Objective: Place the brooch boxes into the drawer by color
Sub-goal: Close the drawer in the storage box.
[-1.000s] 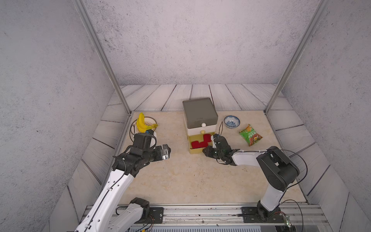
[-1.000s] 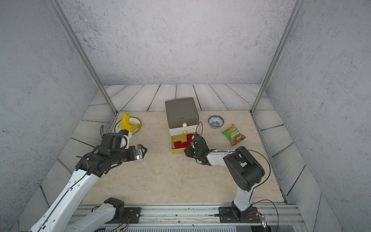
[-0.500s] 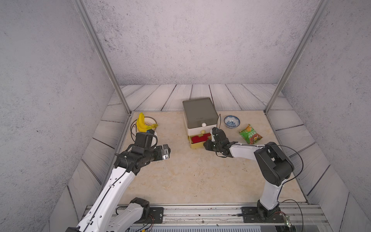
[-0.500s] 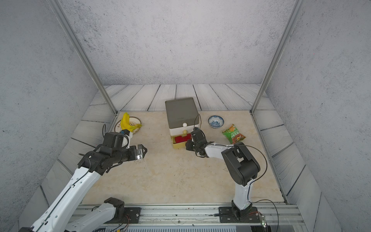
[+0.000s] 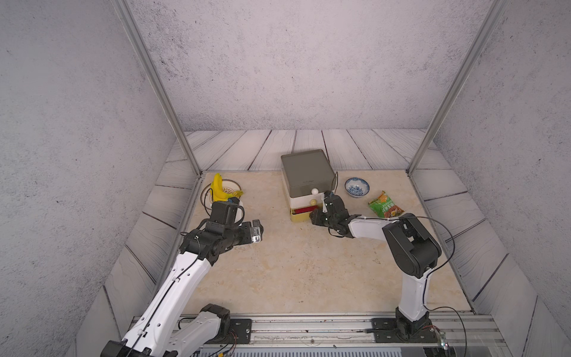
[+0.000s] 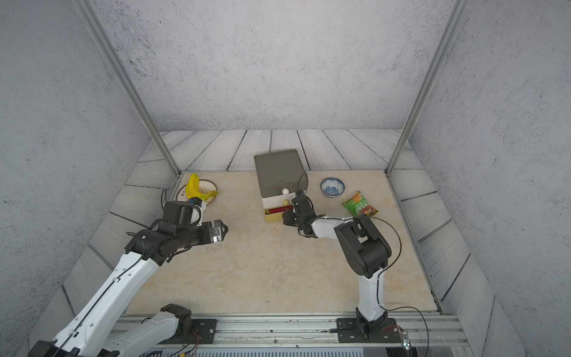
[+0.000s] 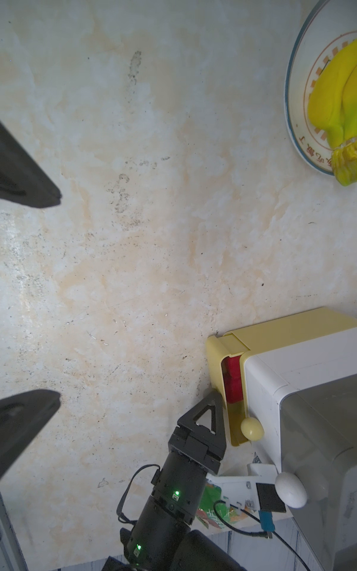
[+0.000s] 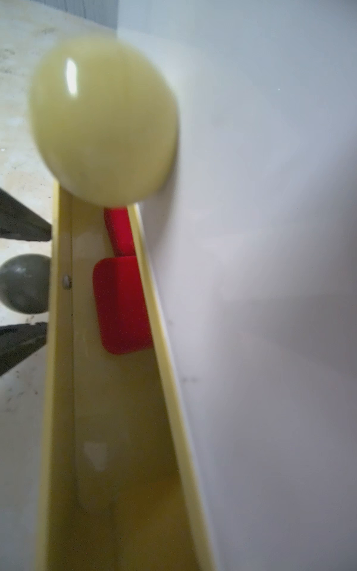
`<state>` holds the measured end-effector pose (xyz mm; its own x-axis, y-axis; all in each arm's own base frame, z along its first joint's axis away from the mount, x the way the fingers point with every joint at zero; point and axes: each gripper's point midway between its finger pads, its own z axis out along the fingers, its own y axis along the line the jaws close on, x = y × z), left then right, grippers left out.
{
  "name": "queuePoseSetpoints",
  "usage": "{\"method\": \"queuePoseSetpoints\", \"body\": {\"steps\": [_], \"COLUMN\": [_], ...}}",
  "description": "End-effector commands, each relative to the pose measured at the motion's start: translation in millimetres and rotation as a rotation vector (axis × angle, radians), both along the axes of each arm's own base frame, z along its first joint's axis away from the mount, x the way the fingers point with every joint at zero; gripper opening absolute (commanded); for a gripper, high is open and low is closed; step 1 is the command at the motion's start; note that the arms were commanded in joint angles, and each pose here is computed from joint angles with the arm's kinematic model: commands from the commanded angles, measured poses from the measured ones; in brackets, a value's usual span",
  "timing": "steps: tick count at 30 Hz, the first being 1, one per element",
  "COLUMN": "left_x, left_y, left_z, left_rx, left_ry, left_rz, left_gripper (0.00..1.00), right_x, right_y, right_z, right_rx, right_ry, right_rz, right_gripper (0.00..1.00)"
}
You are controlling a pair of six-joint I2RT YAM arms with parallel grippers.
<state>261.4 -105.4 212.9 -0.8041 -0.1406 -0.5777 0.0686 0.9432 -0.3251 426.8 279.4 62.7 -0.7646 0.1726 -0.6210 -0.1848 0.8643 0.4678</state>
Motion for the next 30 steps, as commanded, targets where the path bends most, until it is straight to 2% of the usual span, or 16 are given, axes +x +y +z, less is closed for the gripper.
{"method": "queuePoseSetpoints", "body": {"steps": [1, 6, 7, 8, 10, 15, 26, 30], "left_x": [2.6, -0.2, -0.6, -0.9, -1.6, -1.9, 14.4, 19.5], "left_y": [-1.2, -3.2, -3.1, -2.7, -2.5, -1.6, 0.5, 4.8], "left_z": [7.0, 10.6, 11.8, 12.6, 14.1, 12.7, 10.2, 6.8], "left_rx": [0.002, -0.028, -0.031, -0.031, -0.032, -0.025, -0.011, 0.020], "left_ry": [-0.025, -0.035, -0.039, -0.042, -0.045, -0.042, -0.080, -0.083], "left_rz": [-0.009, -0.006, -0.004, -0.003, -0.003, -0.002, 0.031, 0.046], "left_gripper": [0.98, 0.98, 0.98, 0.98, 0.98, 0.98, 0.98, 0.98], "right_x": [1.9, -21.1, -23.7, -24.5, -23.6, -14.7, 12.8, 26.8], "right_y": [-5.8, -30.7, -38.4, -44.9, -56.4, -66.9, -60.4, -62.8], "right_z": [48.2, 58.3, 58.3, 57.1, 52.1, 42.2, 8.3, 0.2], "right_rx": [0.047, 0.015, 0.006, -0.002, -0.004, 0.069, 0.075, 0.123], "right_ry": [-0.118, -0.114, -0.112, -0.109, -0.089, -0.028, 0.034, 0.039], "right_rz": [-0.001, -0.037, -0.058, -0.072, -0.096, -0.111, -0.135, -0.149], "right_gripper": [0.57, 0.59, 0.54, 0.45, 0.00, 0.00, 0.00, 0.00]}}
